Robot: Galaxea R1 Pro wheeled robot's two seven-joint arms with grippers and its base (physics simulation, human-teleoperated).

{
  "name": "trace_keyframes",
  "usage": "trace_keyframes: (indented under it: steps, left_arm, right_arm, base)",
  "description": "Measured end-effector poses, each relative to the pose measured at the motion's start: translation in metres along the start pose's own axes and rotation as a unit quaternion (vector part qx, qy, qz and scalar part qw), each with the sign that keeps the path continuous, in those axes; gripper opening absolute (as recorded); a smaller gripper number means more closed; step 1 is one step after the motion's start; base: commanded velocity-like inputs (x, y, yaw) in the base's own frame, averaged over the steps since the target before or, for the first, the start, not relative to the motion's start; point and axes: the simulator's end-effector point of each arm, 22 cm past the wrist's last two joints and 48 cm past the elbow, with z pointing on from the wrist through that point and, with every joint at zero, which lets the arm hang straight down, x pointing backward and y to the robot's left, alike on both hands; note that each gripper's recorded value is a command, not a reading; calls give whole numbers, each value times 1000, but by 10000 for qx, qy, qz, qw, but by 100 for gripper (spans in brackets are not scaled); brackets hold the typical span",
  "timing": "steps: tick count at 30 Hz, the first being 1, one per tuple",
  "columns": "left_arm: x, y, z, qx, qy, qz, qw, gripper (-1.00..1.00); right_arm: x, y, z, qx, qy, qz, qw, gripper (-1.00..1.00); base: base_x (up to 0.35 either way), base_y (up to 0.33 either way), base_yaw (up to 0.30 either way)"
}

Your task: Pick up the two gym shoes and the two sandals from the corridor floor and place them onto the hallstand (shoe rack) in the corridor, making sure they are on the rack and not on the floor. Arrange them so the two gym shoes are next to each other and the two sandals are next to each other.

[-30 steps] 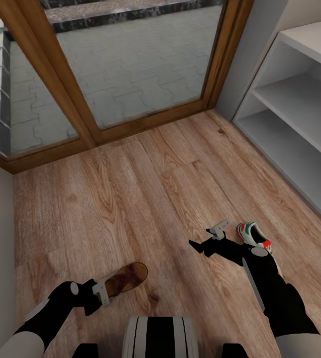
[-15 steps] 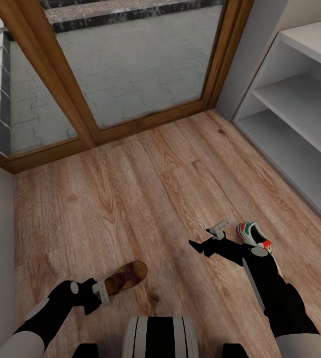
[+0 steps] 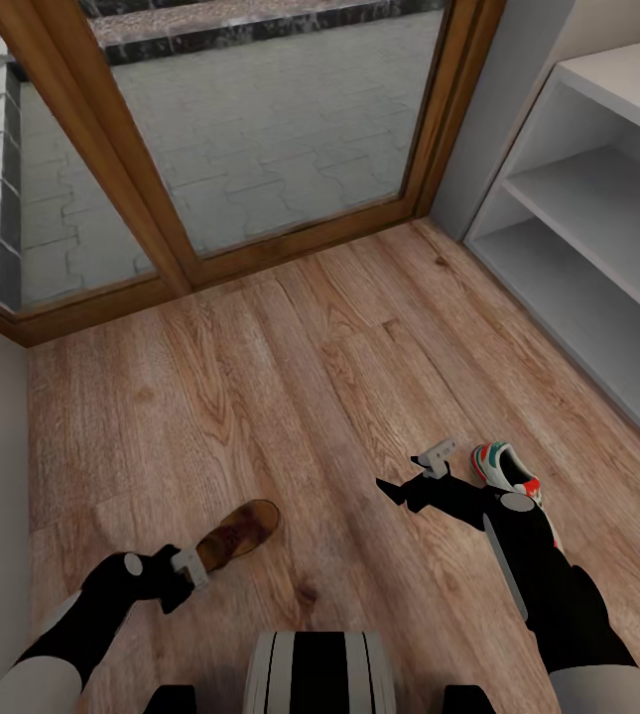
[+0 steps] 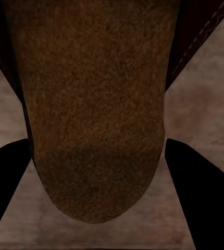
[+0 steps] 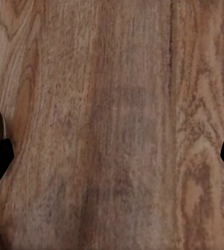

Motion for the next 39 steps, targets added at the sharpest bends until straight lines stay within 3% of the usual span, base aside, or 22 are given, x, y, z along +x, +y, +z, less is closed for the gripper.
trace_keyframes:
  steps: [1,5,11,15,17,18,25,26,27,28,29,37,39]
  left_arm:
    - [4,4,-2,-43,-30,-165,9998,-100]
    - [10,13,-5,-126,-103,-490,9987,-100]
    - [12,20,-8,-209,-178,-709,9971,-100]
    - [1,26,-16,-273,-413,-909,9946,-100]
    - [-6,30,-21,-298,-615,-1115,9914,-100]
    - [-12,34,-25,-312,-816,-1349,9870,-100]
    - [-20,51,-44,-461,-1268,-1901,9725,-100]
    - [-8,63,-51,-608,-1385,-2256,9624,-100]
    - [-5,69,-56,-692,-1499,-2384,9570,-100]
    - [-5,73,-59,-744,-1567,-2426,9545,-100]
    - [-1,85,-68,-929,-1775,-2537,9463,-100]
    - [6,105,-93,-1267,-2111,-2797,9280,-100]
    - [28,102,-96,-1511,-2121,-2966,9188,-100]
  right_arm:
    - [0,0,0,0,0,0,10000,100]
    - [0,0,0,-2,0,-4,10000,100]
    - [1,0,0,-2,18,-5,10000,100]
    - [-7,1,-4,19,-47,-48,10000,100]
    - [-12,1,-7,32,-80,-68,9999,100]
    - [-14,1,-8,40,-95,-80,9999,100]
    - [-28,2,-18,79,-203,-161,9996,100]
    - [-30,0,-20,114,-230,-158,9995,100]
    - [-33,-4,-23,167,-264,-137,9994,100]
    - [-35,-7,-26,203,-293,-122,9993,100]
    - [-36,-22,-34,364,-352,-7,9987,100]
    - [-53,-53,-62,745,-636,186,9950,100]
    - [-56,-68,-74,926,-741,278,9925,100]
  base:
    - [0,0,0]
    - [0,0,0]
    - [0,0,0]
    - [0,0,0]
    - [0,0,0]
    - [0,0,0]
    - [0,0,0]
    - [0,0,0]
    - [0,0,0]
    - [0,0,0]
    - [0,0,0]
    - [0,0,0]
    - [0,0,0]
